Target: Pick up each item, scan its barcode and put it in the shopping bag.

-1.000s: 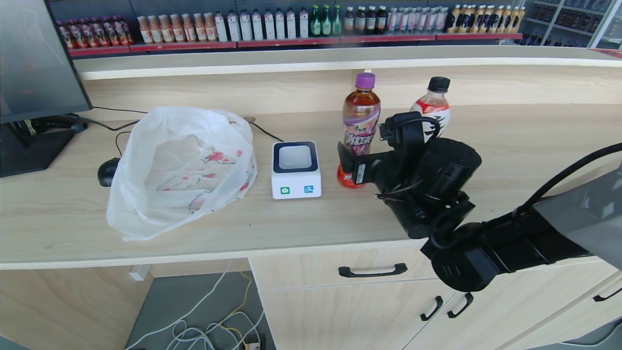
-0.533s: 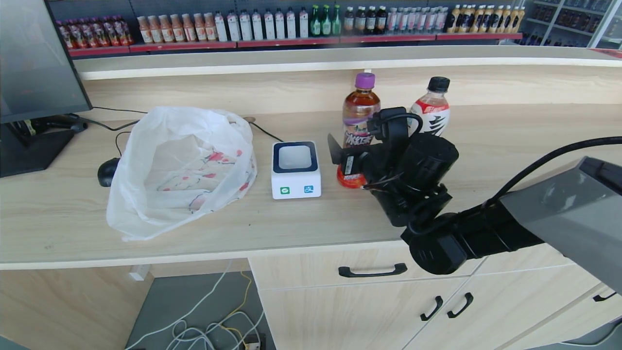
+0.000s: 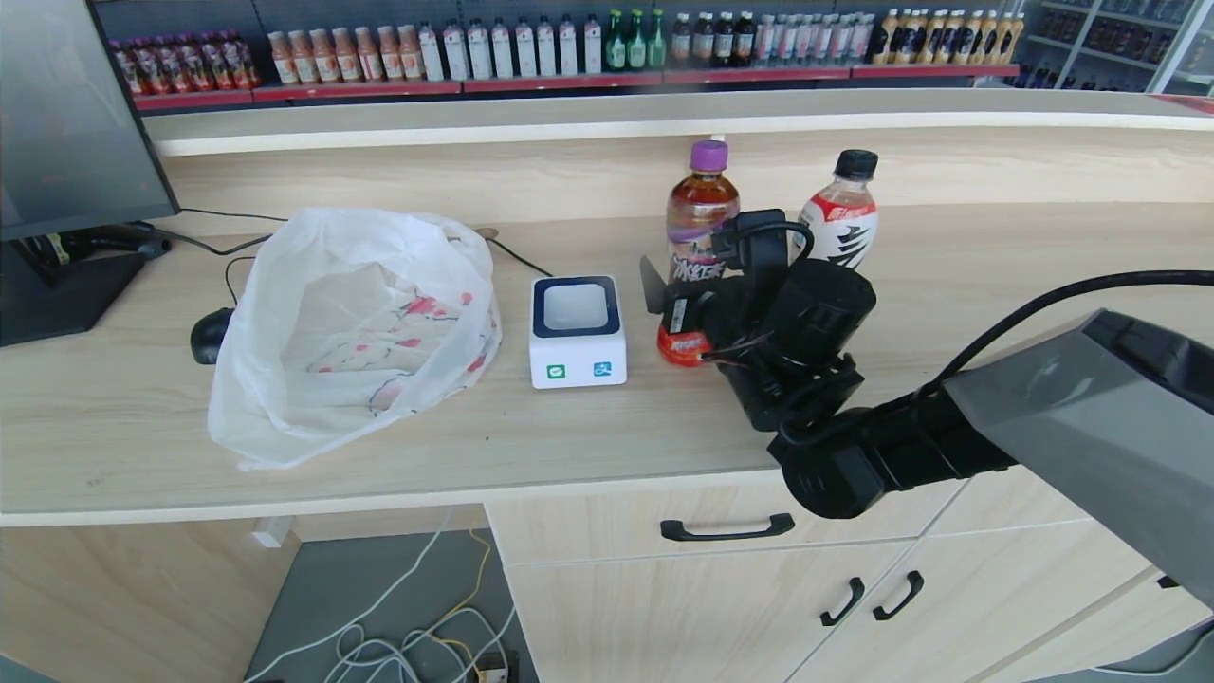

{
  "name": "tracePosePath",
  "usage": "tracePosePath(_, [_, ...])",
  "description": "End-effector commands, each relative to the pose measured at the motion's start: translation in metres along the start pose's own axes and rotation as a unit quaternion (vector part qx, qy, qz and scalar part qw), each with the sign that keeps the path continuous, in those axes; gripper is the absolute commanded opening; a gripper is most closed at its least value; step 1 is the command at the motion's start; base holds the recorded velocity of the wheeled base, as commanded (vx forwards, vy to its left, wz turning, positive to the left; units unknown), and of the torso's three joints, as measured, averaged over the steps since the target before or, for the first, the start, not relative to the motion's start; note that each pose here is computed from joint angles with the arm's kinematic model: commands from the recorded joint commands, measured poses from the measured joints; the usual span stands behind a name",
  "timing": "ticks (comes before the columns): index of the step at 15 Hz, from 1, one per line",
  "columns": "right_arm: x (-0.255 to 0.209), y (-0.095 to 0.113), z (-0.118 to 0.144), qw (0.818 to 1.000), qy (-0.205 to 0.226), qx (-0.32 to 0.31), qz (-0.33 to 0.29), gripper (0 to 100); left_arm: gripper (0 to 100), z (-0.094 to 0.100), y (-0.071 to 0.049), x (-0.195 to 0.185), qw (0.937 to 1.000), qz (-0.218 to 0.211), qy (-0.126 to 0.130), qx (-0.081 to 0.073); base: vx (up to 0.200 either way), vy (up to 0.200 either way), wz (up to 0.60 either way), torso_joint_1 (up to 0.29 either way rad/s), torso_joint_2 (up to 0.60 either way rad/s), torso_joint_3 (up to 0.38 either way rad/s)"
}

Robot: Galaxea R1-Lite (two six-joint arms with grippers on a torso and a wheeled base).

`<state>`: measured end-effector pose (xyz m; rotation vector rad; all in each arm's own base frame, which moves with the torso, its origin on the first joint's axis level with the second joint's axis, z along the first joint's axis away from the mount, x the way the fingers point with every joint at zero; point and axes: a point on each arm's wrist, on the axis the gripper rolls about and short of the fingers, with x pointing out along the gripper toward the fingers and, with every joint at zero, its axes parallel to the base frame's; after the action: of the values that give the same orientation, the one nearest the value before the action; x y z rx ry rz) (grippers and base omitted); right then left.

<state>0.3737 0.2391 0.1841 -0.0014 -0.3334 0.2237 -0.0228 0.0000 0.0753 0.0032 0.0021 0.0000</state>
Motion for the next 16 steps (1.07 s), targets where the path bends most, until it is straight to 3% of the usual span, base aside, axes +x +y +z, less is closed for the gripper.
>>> tracePosePath(1, [0.002,-0.003,-0.001,1.000,-0.001,-0.001,-0.004,100,100,0.000,0.000,0.000,1.0000,0.000,0.000,0.000,0.000,0.000,0.00,0.000,0.00,0.000])
tracePosePath(4, [0.005,-0.011,0.000,1.000,-0.004,-0.003,-0.013,100,100,0.000,0.000,0.000,1.0000,0.000,0.000,0.000,0.000,0.000,0.00,0.000,0.00,0.000])
tracePosePath(5, [0.005,-0.012,0.001,1.000,-0.006,-0.002,-0.014,0,100,0.000,0.000,0.000,1.0000,0.000,0.000,0.000,0.000,0.000,0.00,0.000,0.00,0.000])
tracePosePath(16, [0.003,-0.016,0.025,0.999,-0.031,0.007,-0.017,0,100,0.000,0.000,0.000,1.0000,0.000,0.000,0.000,0.000,0.000,0.00,0.000,0.00,0.000])
